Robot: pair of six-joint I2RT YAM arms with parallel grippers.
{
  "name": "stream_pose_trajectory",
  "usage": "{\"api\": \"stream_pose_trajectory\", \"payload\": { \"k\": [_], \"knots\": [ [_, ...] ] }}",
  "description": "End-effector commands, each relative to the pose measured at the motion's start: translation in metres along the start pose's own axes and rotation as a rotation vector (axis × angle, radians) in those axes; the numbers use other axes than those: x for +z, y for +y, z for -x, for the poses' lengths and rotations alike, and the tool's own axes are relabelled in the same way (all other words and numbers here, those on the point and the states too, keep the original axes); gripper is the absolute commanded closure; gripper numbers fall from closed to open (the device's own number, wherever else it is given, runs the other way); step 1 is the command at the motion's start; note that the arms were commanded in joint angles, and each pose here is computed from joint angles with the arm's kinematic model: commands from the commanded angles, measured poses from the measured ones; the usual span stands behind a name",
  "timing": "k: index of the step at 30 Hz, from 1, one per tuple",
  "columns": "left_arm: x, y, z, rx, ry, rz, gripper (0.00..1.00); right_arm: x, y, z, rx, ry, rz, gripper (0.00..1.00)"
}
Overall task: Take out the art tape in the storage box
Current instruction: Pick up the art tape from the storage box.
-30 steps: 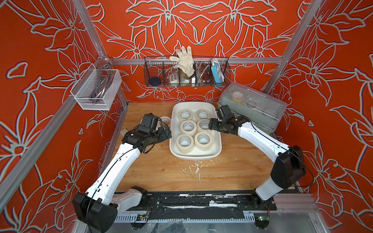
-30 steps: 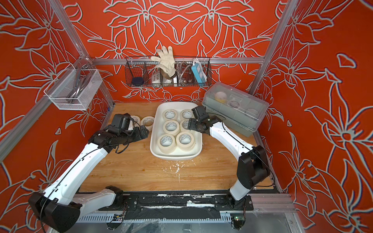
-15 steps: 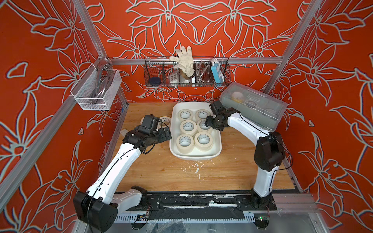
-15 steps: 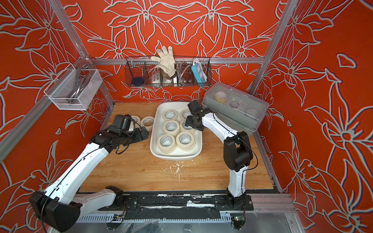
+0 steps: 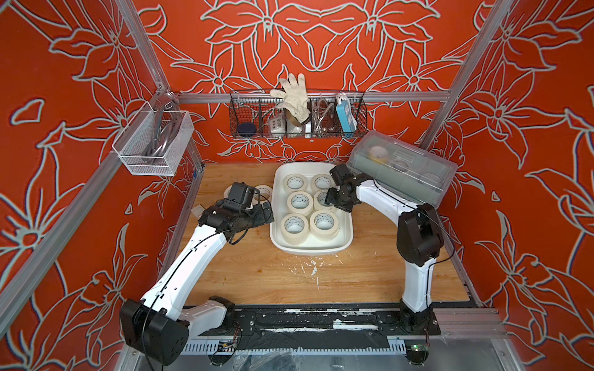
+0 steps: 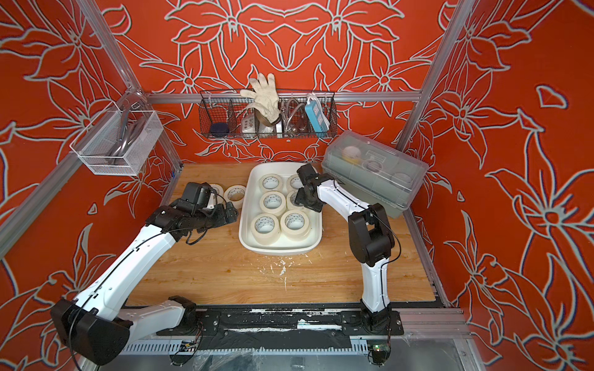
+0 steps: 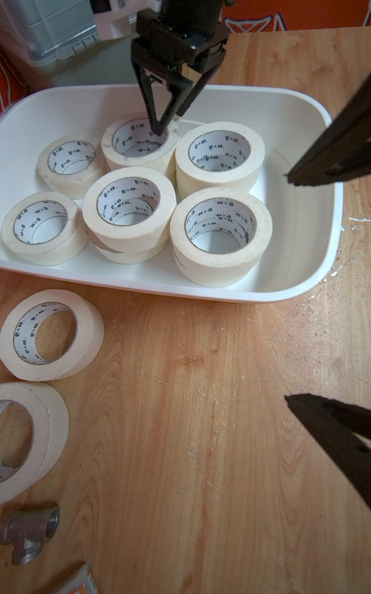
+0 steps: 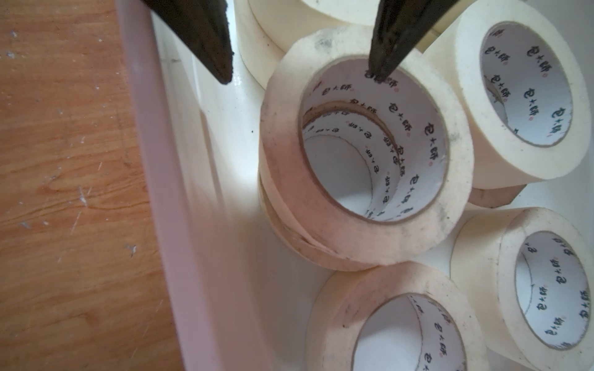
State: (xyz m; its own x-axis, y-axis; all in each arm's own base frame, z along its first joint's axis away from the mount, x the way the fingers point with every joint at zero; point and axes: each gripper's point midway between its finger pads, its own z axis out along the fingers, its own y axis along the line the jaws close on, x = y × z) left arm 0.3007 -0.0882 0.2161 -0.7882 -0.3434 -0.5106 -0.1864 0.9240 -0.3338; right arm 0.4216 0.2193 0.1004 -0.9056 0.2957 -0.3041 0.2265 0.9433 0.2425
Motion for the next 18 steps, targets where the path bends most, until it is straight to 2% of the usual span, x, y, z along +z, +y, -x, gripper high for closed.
{"api": "stream_pose_trajectory", "payload": {
  "k": [1,11,18],
  "knots": [
    [-0.001,0.001,0.0,0.013,-0.003,0.008,0.01,-0.001,0.002,0.016,0.031,-0.056,-0.012,0.3],
    [0.001,0.003,-0.002,0.013,0.001,0.016,0.01,0.013,0.0,0.029,0.052,-0.082,-0.06,0.33],
    [0.001,0.004,-0.004,0.012,0.005,0.013,0.01,0.021,-0.001,0.03,0.068,-0.091,-0.071,0.4]
  ]
}}
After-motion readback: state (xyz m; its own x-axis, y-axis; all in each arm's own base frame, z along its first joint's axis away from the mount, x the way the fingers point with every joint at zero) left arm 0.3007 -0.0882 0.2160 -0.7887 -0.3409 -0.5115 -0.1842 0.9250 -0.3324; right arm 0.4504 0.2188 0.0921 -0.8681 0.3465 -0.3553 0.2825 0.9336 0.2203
